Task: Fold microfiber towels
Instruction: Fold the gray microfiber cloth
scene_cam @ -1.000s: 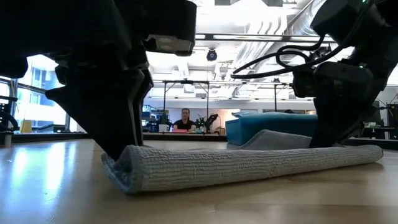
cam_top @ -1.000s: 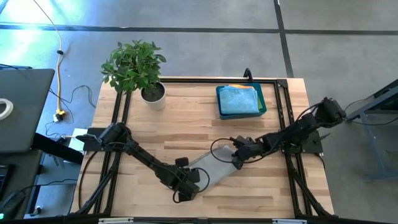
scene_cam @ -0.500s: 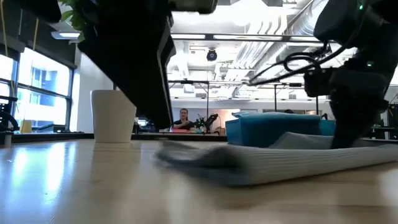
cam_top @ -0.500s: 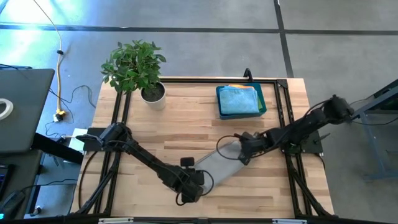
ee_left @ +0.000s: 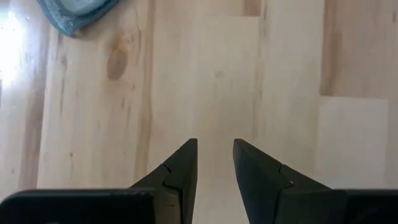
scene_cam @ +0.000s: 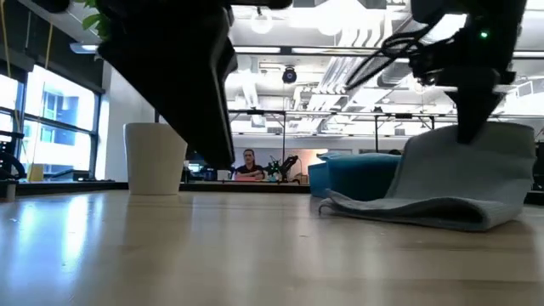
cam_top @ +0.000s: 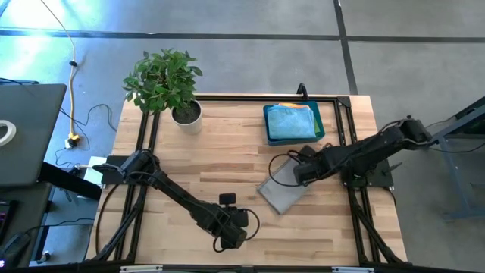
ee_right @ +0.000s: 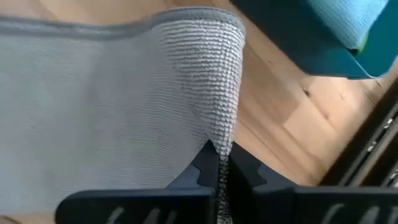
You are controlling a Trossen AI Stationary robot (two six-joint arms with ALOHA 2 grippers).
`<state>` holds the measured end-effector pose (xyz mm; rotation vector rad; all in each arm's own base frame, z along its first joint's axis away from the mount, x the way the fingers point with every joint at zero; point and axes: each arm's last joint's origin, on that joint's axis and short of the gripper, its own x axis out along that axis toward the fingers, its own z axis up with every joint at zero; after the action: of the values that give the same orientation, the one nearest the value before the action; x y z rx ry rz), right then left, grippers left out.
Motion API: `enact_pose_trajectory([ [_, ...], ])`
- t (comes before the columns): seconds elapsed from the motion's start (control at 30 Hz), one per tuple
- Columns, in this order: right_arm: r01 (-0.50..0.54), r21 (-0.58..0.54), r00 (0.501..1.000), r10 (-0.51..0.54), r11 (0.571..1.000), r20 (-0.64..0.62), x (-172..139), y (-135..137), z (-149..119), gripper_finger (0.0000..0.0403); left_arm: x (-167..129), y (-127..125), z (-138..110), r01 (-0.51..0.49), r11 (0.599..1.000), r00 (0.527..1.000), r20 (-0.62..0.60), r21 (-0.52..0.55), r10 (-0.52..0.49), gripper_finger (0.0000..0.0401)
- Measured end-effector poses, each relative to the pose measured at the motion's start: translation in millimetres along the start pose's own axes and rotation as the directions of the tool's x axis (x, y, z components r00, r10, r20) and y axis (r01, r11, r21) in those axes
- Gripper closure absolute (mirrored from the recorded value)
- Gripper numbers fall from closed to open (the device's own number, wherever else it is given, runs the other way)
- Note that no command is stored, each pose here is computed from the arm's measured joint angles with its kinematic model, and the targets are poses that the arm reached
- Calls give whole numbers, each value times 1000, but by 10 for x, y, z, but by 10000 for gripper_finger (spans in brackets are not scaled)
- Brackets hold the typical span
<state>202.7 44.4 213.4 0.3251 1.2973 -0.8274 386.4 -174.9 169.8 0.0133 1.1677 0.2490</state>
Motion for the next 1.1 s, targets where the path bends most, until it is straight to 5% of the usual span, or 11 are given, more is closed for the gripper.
enact_pose_trajectory([
  [0.6, -29, -52, 999, 28, 998, -17, -52, 1304, 301, 403, -168, -310, -276, 6, 997, 1000, -27, 80, -4, 307],
  [1.1, -136, -79, 989, 140, 988, 39, -226, 1714, 6, 402, -238, -383, -422, -81, 992, 996, -19, 95, 84, 307],
])
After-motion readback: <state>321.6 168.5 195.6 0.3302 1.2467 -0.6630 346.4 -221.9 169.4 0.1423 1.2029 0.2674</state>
